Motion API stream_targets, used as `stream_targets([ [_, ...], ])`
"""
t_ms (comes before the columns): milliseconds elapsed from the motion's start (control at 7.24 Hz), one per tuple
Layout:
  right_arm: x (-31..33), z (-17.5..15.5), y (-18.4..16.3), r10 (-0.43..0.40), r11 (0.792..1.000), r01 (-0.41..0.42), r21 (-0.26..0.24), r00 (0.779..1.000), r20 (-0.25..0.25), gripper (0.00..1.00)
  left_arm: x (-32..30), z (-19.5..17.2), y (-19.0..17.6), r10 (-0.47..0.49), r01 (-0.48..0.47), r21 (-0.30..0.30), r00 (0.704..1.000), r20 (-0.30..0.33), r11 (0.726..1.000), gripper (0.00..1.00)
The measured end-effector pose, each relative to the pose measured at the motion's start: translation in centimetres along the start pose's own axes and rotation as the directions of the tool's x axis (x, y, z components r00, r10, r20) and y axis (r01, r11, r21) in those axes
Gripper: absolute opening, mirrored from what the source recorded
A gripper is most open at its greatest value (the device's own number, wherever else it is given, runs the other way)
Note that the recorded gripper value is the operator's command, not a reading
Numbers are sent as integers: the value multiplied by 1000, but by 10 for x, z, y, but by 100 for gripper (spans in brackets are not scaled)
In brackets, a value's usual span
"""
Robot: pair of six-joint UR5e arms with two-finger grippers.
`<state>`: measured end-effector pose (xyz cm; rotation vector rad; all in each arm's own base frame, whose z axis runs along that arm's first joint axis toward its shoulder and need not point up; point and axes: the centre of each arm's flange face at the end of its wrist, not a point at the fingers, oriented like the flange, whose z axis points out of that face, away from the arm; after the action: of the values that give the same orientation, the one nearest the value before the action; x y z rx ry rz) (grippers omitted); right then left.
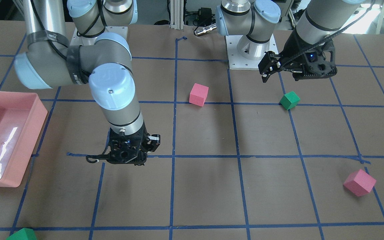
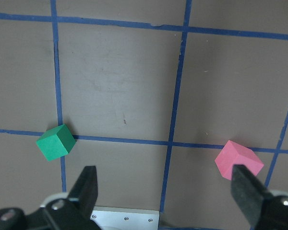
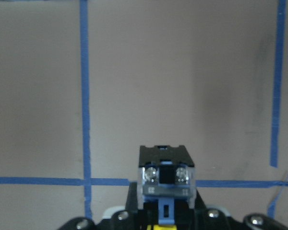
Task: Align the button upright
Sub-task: 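Lift the switch out of the bin and carry it toward table center, then lower the switch onto the table and open the right gripper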
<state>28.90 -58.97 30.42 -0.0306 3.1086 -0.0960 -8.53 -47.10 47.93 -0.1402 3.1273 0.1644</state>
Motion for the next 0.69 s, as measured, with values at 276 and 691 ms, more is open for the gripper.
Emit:
stream_targets([
  [276, -51, 41, 16, 6, 1000, -6, 21, 1000, 10, 0, -1, -5, -7, 11, -11, 59, 1000, -5, 998, 100],
  [691, -82, 95, 25, -28, 999, 28, 42, 1000, 9, 0, 0, 0, -13, 61, -60, 86, 998, -8, 994, 100],
])
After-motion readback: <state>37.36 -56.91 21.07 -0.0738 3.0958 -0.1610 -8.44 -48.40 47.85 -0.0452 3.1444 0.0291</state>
